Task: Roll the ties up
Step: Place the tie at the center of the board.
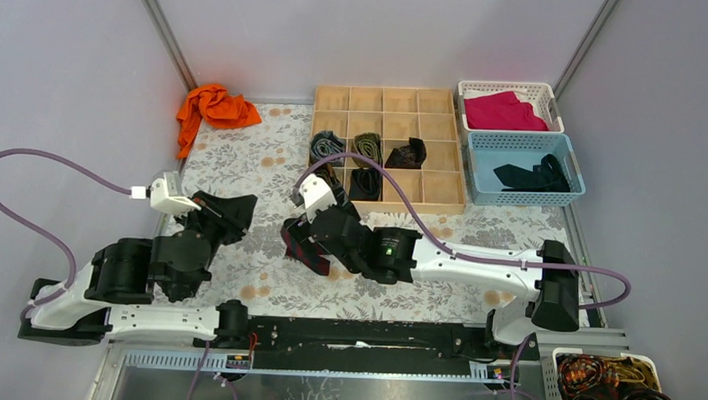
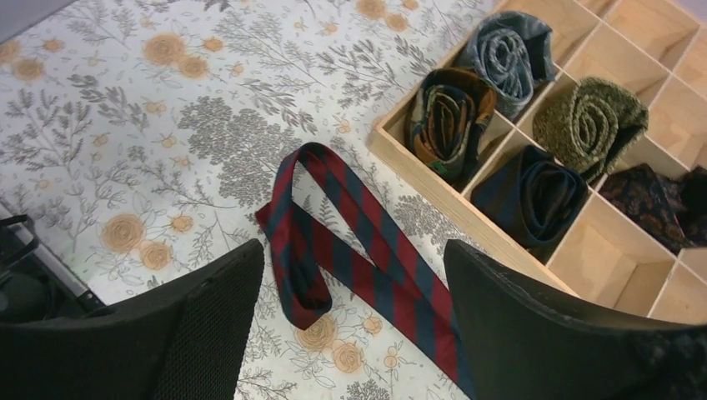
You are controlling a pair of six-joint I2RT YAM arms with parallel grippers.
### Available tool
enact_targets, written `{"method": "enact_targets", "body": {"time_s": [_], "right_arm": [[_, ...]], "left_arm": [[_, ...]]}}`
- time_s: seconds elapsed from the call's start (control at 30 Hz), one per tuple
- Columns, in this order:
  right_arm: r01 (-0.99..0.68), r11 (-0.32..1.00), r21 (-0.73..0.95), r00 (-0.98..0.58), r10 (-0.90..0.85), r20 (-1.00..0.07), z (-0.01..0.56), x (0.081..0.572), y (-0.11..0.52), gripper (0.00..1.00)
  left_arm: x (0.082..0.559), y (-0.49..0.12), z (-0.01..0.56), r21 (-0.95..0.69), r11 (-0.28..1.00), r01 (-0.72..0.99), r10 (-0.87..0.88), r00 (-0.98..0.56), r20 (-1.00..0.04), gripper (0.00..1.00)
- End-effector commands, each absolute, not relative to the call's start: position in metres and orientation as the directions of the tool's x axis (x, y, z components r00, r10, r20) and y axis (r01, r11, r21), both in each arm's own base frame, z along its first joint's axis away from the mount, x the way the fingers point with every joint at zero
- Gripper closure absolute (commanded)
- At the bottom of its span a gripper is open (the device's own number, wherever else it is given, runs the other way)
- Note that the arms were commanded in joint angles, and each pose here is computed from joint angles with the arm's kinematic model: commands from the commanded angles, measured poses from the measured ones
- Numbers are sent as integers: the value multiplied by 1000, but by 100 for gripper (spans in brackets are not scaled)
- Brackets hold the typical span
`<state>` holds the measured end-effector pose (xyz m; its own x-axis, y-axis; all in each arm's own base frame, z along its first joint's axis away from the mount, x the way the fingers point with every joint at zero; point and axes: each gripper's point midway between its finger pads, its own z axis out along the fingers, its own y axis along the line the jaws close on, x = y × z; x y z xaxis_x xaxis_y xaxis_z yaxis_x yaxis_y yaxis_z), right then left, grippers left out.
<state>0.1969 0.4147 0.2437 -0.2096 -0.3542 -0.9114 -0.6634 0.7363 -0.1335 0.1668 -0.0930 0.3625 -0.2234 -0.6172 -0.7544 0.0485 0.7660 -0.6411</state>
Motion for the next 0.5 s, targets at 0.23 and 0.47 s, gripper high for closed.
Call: {"method": "enact_targets", "body": {"time_s": [0.23,0.47], "right_arm": [[-152,988,-21,-478,-92,-873,215,256,259,26],[113,992,59,-610,116,-783,167,241,149,38]], "left_arm": [[177,-138,355,-501,864,47,-482,-206,-852,73],[188,-217,285,-428,897,112,-367,-353,-861,60]]}}
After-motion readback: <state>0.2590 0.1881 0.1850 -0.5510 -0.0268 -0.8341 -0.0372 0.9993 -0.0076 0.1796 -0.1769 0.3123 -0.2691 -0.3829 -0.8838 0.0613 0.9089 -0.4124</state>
